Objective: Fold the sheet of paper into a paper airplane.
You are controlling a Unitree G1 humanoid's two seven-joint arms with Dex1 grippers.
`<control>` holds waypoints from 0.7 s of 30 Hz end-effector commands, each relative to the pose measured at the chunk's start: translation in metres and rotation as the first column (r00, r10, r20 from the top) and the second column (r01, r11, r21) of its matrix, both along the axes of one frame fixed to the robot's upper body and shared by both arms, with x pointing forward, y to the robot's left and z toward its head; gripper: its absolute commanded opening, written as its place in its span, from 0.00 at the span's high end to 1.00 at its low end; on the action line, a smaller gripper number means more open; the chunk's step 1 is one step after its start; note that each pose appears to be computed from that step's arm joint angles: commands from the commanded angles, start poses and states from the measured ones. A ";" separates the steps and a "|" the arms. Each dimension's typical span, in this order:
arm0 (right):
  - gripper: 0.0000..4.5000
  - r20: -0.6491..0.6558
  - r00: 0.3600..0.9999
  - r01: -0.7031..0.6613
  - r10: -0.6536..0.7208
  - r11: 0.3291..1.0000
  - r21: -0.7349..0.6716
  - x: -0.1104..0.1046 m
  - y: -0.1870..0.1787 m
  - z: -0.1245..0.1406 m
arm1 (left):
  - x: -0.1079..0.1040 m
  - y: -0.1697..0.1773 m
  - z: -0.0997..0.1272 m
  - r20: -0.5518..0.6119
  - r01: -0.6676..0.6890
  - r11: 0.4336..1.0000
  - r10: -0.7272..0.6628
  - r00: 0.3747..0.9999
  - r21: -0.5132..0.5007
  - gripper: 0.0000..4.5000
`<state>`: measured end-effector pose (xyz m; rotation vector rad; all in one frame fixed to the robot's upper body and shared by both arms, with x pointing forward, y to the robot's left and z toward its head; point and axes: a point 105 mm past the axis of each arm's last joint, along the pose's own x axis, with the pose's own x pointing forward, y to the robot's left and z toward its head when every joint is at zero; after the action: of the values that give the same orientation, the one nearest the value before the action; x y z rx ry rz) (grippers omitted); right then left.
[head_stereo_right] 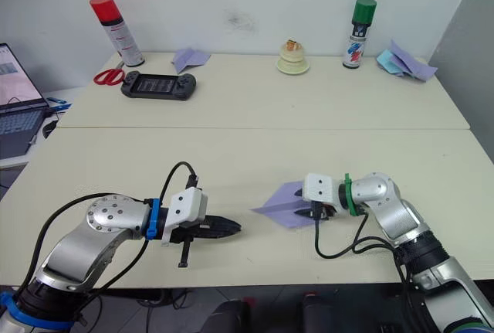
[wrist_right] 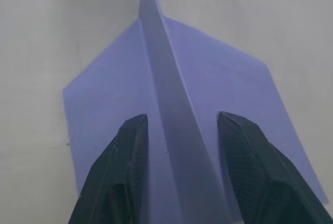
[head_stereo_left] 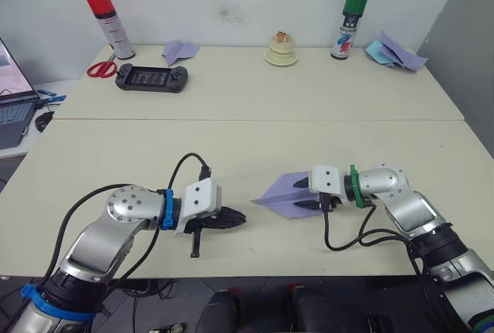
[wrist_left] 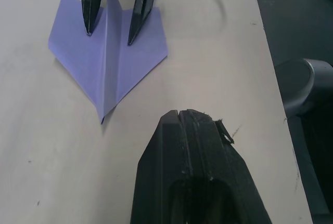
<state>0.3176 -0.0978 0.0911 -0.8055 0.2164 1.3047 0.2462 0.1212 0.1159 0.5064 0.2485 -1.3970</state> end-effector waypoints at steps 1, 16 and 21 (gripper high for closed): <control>0.50 -0.008 1.000 0.018 -0.018 1.000 -0.009 0.002 -0.002 -0.004 | -0.005 -0.005 0.006 0.026 0.035 0.999 -0.034 0.999 -0.012 1.00; 0.99 -0.042 0.890 0.447 -0.453 0.854 0.266 -0.003 -0.046 0.024 | 0.015 -0.025 0.032 0.018 -0.049 0.984 0.053 0.998 -0.171 1.00; 0.99 -0.132 0.616 0.762 -0.777 0.545 0.350 -0.010 -0.090 0.022 | 0.036 -0.053 0.052 0.035 -0.112 0.953 0.127 0.991 -0.280 1.00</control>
<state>0.3080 -0.1782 0.1003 -0.3403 0.2722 0.5459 0.2802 0.0742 0.1598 0.3007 0.0638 -1.2853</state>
